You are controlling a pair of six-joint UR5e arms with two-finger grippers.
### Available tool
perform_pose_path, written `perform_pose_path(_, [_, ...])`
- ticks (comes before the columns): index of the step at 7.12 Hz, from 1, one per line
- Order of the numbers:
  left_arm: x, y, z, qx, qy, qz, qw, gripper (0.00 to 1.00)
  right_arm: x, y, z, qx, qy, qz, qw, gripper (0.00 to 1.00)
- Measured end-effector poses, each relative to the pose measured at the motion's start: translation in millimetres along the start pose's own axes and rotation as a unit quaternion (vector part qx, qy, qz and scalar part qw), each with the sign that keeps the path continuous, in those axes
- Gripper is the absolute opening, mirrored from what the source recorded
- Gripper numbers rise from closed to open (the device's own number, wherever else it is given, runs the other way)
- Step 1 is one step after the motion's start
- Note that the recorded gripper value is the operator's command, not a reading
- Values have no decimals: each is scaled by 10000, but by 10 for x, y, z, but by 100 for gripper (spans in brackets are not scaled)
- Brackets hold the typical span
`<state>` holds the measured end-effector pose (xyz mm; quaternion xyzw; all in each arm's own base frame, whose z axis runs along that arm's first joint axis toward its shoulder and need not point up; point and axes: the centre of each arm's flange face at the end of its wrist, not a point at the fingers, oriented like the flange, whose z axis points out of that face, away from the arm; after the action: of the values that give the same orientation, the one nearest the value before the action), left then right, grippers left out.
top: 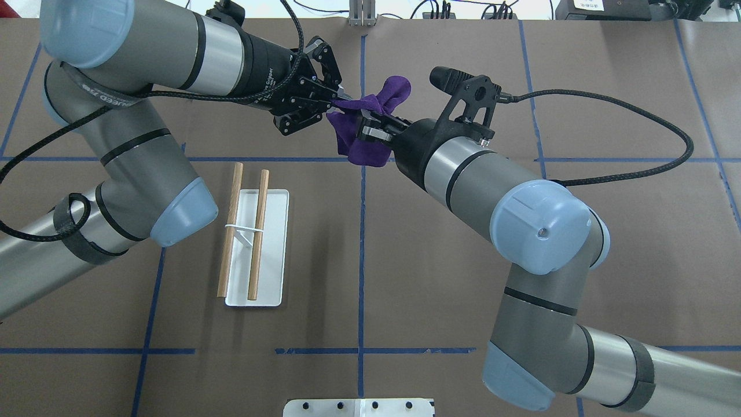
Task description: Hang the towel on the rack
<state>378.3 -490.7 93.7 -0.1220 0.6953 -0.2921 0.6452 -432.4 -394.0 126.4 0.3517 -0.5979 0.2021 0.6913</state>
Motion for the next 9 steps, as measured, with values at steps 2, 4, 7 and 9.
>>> perform_pose_path(2, [3, 18, -20, -27, 6, 12, 10000, 0, 20, -9, -22, -20, -4, -2, 10000, 100])
perform_pose_path(4, [7, 15, -39, -27, 14, 16, 10000, 0, 203, -32, -222, -183, 2, -72, 9998, 100])
perform_pose_path(7, [-1, 19, -91, -39, 6, 16, 10000, 0, 869, -53, -731, -508, 284, -426, 9974, 100])
perform_pose_path(9, [-91, 91, -309, 12, -4, -17, 10000, 0, 1291, -389, -991, -858, 481, -698, 9927, 100])
